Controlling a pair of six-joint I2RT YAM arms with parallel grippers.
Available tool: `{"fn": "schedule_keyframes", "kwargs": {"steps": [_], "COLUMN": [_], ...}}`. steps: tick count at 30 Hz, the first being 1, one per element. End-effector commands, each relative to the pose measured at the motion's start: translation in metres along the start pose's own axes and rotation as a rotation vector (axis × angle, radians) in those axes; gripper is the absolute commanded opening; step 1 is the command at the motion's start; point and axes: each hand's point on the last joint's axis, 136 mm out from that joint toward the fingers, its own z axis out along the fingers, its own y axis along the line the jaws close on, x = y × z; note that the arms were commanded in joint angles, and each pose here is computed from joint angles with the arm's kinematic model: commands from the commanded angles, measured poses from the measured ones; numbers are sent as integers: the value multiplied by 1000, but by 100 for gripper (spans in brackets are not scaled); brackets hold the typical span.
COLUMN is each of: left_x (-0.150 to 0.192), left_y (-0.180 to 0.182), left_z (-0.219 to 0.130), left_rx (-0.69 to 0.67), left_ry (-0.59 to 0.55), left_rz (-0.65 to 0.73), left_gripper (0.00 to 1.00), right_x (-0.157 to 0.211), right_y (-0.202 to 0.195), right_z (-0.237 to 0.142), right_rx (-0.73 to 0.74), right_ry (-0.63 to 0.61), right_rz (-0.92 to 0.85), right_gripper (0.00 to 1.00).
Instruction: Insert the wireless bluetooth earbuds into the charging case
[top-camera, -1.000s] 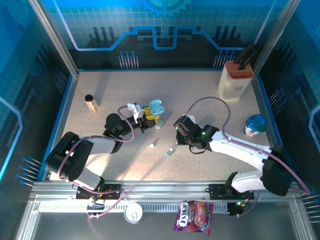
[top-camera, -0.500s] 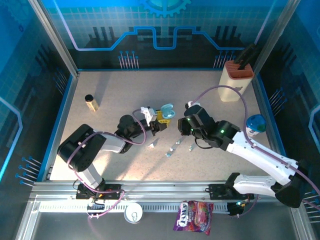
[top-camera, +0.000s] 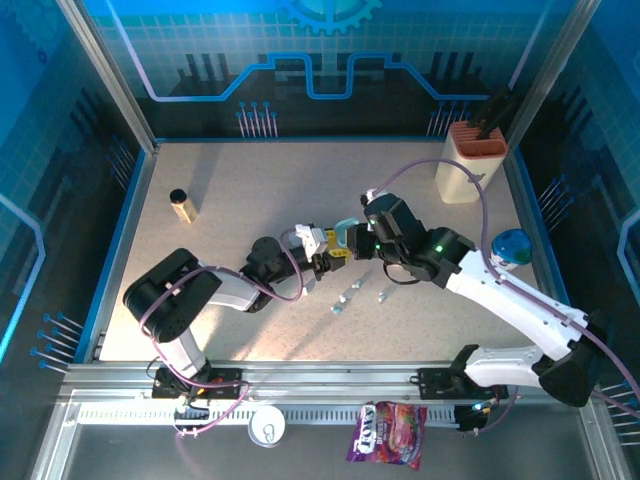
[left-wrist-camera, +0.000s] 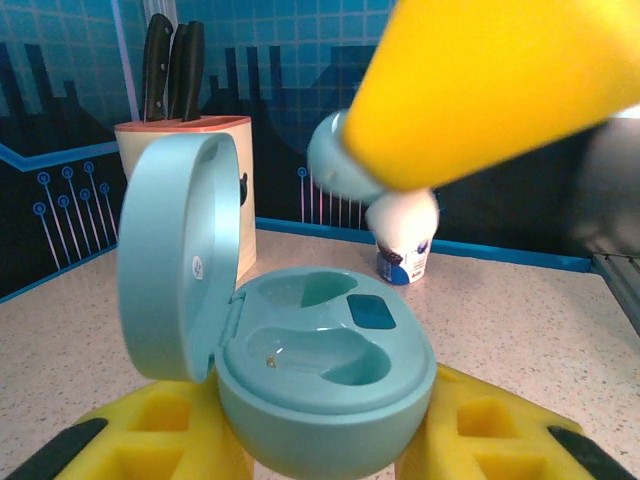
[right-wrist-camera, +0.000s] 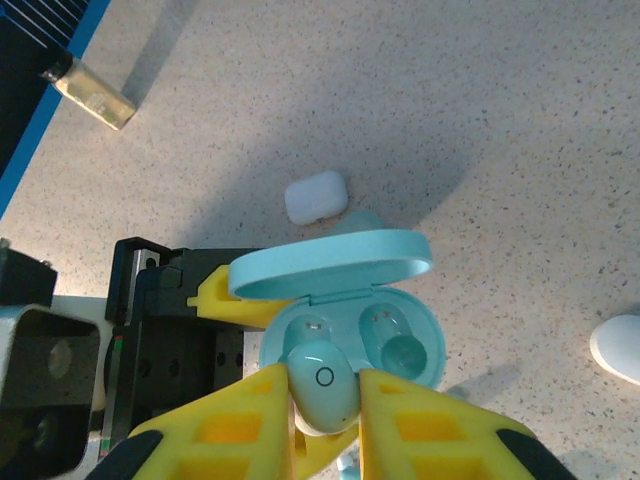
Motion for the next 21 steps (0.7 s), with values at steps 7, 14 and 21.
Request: {"fn": "schedule_keyframes", "kwargs": {"steps": [7,14,21], "left_x": [-16,-21,-21], "left_y": [-7,-7,-8], "left_z": [3,7,8], "left_rx": [10,12,14], "left_ry": [-51,-59,-54], "left_rz": [61,61,63], "left_gripper": [22,21,22], "right_x": [-6,5,17], "right_y": [1,-1,-4], "right_z": [2,10,17], "right_rx": [-31,-31,-38], "right_ry": [-9,18,45], "right_rz": [17,29,52], "right_gripper": [20,20,20]}}
